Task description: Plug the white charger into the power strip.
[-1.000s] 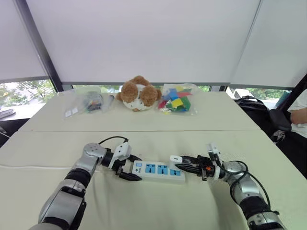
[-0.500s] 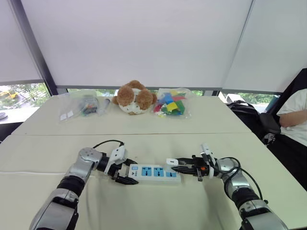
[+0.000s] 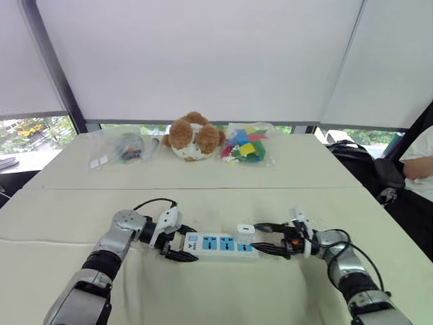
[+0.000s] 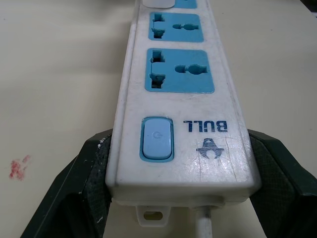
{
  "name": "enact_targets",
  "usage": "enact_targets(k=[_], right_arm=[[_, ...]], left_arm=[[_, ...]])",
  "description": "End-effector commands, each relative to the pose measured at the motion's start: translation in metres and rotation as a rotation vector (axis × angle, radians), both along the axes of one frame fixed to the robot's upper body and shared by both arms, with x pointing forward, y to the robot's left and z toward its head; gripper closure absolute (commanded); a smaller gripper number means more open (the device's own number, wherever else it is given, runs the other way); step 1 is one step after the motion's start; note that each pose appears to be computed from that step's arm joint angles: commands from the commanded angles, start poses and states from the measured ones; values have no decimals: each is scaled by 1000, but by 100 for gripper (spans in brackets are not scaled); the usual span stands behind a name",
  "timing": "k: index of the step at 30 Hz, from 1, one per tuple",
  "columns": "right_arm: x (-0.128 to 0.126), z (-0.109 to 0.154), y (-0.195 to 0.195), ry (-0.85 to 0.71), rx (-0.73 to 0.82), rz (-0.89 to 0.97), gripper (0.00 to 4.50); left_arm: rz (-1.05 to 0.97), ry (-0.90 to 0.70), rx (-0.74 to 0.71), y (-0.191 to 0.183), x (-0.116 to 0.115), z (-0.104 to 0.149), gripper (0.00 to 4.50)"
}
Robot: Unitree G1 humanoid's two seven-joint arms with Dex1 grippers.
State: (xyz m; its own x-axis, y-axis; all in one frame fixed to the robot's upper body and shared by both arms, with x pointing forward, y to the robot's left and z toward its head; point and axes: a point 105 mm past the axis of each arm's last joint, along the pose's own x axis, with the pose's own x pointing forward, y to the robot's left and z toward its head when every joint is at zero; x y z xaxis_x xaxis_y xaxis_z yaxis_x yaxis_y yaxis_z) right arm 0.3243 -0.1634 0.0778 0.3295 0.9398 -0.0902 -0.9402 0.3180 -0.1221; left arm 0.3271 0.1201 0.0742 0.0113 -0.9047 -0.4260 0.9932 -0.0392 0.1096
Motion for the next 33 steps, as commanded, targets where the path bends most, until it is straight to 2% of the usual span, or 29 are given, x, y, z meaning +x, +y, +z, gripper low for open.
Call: enact_targets(k=[1,4,6,8,9,14,18,24,28,30,33], right_arm=[[-1,54,-7,-195,49,-60,6],[-23,79,-21,-228,30,-104,6],[-36,85,-30,-214,1,-137,6],[-47,86,-41,-185,-38,-188,0],[-52,85,-46,-171,-59,-210,0],[-72,71,-64,-76,-83,-305,0],[-79,61,-75,-21,-94,-345,0],[-86,61,-95,34,-77,-426,0],[-74,69,-111,36,11,-540,0],[-63,70,-120,31,78,-621,0],[-49,68,-130,4,159,-724,0]], left_arm=[[22,9,13,-4,0,-10,145],[72,-19,-32,-5,5,-3,145],[97,-30,-57,-6,5,-1,145],[122,-40,-83,-5,6,2,40],[136,-42,-101,-5,6,3,3],[180,-59,-180,-9,-1,9,3],[207,-45,-190,-2,-12,21,3],[404,115,-229,50,-36,64,3],[759,84,-422,100,-17,86,3],[909,40,-483,115,-6,82,3],[1010,14,-496,115,-3,62,3]])
